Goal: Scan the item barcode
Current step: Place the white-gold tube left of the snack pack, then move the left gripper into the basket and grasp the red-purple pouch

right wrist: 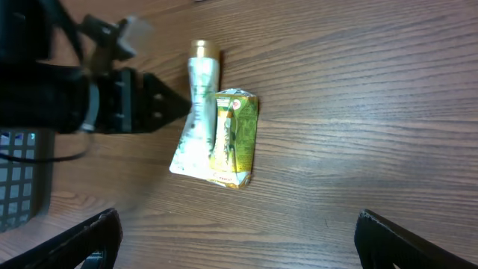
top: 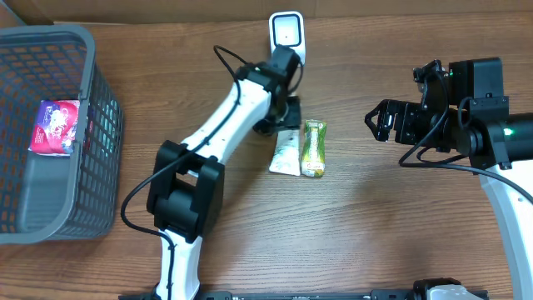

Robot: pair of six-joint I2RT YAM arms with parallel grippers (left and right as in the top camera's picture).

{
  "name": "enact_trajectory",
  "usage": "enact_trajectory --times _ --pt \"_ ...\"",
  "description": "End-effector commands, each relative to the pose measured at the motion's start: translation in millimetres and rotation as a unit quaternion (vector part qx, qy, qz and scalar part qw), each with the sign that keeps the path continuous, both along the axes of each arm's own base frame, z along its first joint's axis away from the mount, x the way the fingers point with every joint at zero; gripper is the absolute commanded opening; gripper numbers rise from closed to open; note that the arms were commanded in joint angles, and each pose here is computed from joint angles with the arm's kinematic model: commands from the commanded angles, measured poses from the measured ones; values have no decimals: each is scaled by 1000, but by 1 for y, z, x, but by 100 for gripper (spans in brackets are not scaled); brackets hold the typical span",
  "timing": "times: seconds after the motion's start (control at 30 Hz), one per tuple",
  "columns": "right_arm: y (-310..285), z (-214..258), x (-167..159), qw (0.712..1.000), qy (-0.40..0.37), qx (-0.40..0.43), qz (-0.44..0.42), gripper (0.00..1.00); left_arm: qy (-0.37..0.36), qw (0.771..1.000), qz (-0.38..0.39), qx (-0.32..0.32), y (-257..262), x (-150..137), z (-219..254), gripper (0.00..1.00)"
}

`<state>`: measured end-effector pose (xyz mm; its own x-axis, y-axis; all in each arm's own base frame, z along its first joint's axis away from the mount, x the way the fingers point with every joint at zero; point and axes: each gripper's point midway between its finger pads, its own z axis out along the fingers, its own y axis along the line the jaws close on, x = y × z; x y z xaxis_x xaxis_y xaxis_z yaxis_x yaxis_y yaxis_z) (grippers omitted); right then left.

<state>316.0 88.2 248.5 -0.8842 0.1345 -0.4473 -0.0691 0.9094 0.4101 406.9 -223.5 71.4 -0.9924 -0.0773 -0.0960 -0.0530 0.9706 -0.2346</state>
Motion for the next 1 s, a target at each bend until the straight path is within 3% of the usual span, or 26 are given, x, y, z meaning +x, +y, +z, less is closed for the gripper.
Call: enact_trajectory --times 0.0,0.17,0.27,0.4,0.57,0.67,0.97 --pt "0 6 3 1000 -11 -1 0 100 -77 996 16 -35 33 43 82 40" --pt "0 7 4 1000 -12 -1 0 100 -182 981 63 -36 114 61 205 40" --pt "0 7 4 1000 -12 -1 0 100 -239 965 105 0 177 49 262 45" --pt "0 6 3 1000 -9 -1 0 100 -252 944 207 54 271 17 292 47" --pt "0 6 3 1000 -11 -1 0 100 -203 910 354 76 377 -23 279 46" --pt "0 7 4 1000 -12 -1 0 100 -150 877 449 78 442 -44 248 47" --pt "0 6 3 1000 -11 -1 0 100 -59 867 487 90 494 -32 154 56"
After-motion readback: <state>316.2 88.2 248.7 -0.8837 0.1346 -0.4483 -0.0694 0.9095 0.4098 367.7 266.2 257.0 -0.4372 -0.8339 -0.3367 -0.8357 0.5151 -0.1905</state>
